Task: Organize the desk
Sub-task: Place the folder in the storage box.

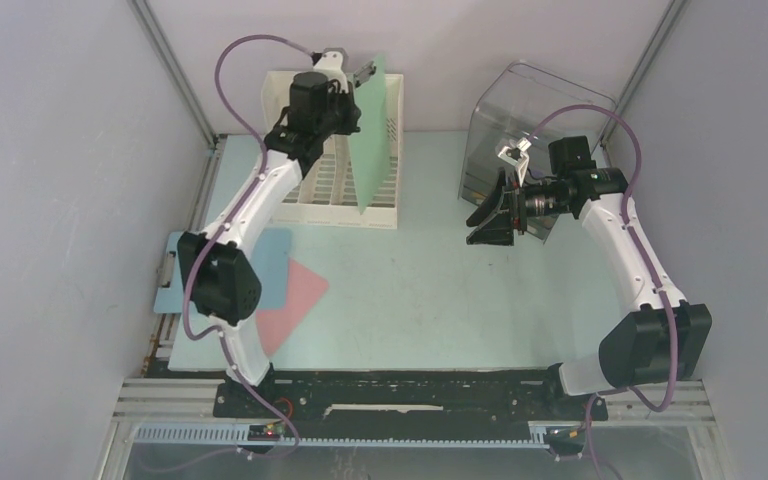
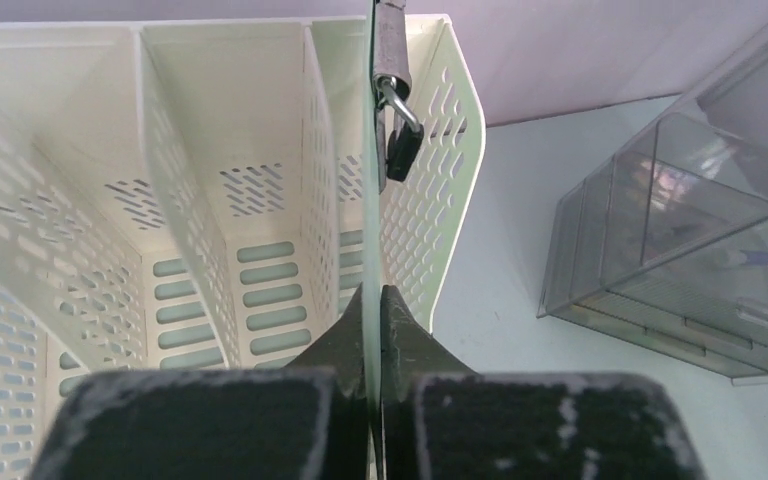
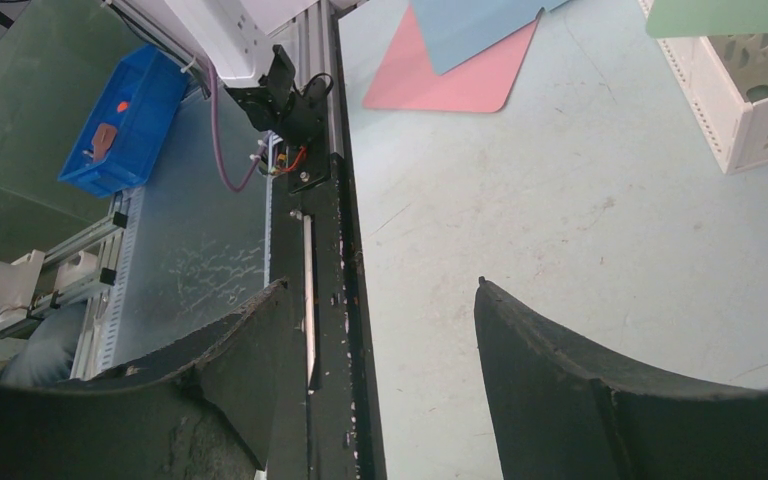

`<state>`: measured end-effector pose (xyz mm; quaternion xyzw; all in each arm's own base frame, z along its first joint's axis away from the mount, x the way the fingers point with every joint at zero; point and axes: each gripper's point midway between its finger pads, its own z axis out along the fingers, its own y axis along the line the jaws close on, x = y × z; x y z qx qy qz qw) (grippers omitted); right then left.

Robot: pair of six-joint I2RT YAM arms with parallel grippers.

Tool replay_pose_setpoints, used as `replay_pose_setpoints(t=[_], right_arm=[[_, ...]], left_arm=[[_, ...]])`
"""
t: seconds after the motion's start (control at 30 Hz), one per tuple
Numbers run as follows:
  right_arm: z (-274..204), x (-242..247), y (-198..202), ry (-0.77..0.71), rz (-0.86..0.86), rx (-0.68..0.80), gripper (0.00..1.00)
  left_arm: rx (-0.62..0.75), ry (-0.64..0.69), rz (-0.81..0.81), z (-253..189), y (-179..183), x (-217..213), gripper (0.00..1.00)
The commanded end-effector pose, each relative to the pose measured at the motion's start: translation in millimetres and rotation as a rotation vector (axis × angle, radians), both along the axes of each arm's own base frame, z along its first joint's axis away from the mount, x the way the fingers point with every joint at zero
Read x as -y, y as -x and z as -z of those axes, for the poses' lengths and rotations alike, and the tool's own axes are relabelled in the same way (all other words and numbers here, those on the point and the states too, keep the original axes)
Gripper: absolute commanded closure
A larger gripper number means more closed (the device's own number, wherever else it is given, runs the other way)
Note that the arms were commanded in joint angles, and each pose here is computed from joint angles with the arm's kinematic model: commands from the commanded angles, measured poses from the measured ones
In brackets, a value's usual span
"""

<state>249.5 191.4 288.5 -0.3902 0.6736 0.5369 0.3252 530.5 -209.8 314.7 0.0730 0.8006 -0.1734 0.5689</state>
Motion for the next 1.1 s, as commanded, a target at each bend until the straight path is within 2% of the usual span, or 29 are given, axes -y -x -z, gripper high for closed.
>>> replay_pose_setpoints(t=[0.0, 0.1, 0.37, 0.8, 1.07], right_arm=[[-11, 0, 8, -0.021, -0.013, 0.047, 0.26], [-12, 1, 8, -0.021, -0.011, 0.050, 0.26], [-12, 2, 7, -0.024, -0.006, 0.049, 0.26], [-11, 3, 6, -0.023, -0.004, 0.050, 0.26], [-13, 3, 7, -0.025, -0.005, 0.057, 0.25]], left_arm=[[0.313, 0.072, 0.010, -84, 24, -8, 1.00], [0.406, 0.095, 0.009, -92, 32, -11, 1.00], [0.538, 0.142, 0.036, -88, 38, -4, 1.00], [0.692, 0.185, -0.034, -91, 35, 4, 1.00], [0.758, 0.191, -0.111, -73, 23, 2, 1.00]])
